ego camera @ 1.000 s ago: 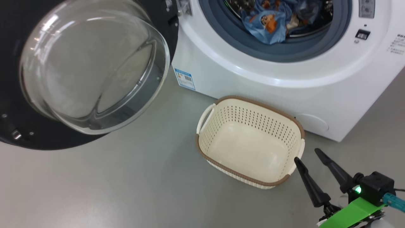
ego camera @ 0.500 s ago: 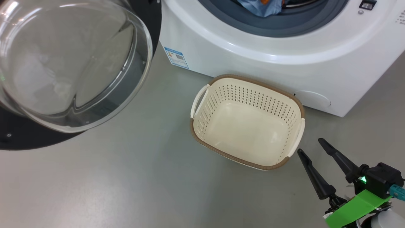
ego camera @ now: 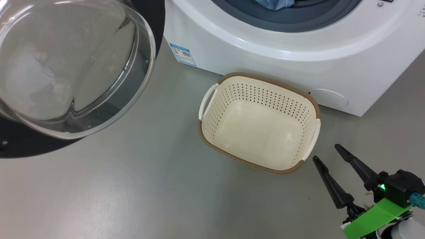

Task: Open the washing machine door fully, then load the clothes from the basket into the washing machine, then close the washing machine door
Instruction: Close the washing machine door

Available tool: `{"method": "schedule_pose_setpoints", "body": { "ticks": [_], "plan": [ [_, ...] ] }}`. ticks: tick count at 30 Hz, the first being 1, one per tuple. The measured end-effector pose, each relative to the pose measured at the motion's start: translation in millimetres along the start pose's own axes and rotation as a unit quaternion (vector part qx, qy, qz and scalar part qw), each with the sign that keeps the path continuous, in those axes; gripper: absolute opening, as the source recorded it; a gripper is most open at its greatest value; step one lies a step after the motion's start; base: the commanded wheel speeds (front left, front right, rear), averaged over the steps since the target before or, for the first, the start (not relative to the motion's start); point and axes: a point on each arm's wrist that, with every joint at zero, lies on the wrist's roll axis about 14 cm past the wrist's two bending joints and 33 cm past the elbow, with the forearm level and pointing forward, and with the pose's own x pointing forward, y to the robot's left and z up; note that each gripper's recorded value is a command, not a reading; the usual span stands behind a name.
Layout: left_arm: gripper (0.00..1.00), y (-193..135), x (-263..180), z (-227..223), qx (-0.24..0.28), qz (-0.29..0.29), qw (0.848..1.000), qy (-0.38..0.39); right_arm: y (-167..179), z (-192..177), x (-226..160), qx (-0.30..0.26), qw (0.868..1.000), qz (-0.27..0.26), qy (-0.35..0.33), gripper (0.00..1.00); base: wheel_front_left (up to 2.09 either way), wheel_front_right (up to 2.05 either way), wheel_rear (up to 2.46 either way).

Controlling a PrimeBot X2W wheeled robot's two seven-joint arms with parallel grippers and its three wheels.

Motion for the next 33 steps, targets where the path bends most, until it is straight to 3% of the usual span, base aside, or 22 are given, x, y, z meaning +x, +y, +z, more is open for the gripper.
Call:
{"method": "schedule_pose_setpoints", "body": {
  "ticks": [18, 33],
  "plan": [
    [0.0, -11.1, -19.1, -22.4, 0.024, -0.031, 0.992, 0.123, 6.2, 19.2, 2.8, -0.016, 1.0, 0.002, -0.02, 1.0, 0.0, 0.0, 0.0],
    [0.0, -23.5, -60.9, -57.0, 0.039, -0.095, 0.963, 0.248, 20.8, 34.0, -3.6, -0.029, 0.999, 0.003, -0.033, 1.0, 0.0, 0.0, 0.0]
  ]
}}
